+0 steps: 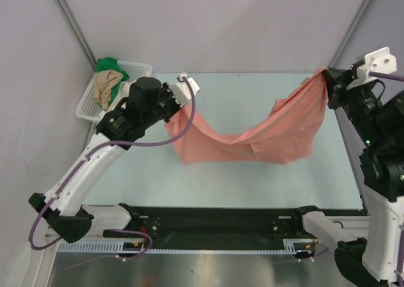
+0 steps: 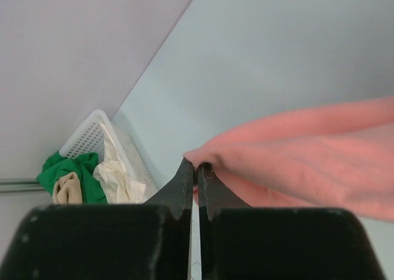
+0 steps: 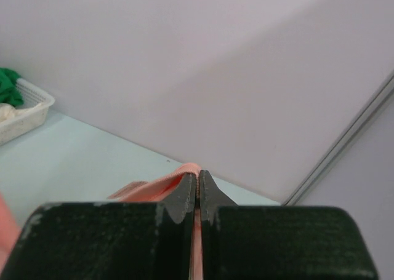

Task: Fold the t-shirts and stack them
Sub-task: Flatten the tshirt out

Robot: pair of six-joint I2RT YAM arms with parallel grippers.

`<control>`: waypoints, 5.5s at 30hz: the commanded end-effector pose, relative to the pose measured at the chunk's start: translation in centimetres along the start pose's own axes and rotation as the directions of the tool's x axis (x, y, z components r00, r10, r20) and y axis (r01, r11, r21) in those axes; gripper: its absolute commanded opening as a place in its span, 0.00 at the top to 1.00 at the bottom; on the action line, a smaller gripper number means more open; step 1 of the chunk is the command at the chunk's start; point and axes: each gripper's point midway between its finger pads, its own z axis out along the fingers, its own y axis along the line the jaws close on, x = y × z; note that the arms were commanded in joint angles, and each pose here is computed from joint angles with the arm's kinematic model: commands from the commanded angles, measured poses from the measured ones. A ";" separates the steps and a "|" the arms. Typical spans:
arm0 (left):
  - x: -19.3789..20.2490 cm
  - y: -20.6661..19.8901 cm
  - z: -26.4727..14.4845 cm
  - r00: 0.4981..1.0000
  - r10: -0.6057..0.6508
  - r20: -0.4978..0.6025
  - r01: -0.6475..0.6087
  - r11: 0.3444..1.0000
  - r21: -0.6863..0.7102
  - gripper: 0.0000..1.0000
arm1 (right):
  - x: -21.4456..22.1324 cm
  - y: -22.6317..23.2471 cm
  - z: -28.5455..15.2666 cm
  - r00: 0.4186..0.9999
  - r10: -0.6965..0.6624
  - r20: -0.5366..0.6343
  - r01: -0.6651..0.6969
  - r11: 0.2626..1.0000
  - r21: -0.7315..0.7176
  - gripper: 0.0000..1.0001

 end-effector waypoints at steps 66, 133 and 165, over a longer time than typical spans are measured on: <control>26.9 -7.2 20.5 0.469 -0.560 -0.683 0.800 0.597 0.060 0.62 | 37.4 -0.9 18.8 0.766 0.107 -0.634 -0.143 0.990 -0.007 1.00; 27.8 -4.3 17.1 0.565 -0.481 -0.671 0.583 0.808 -0.089 1.00 | 38.2 -1.9 15.7 0.758 0.149 -0.635 -0.142 0.988 0.062 1.00; 29.0 0.2 16.5 0.652 -0.333 -0.681 0.302 0.938 -0.170 0.99 | 41.3 9.3 -0.5 0.727 -0.663 -0.181 0.321 0.560 -0.764 0.20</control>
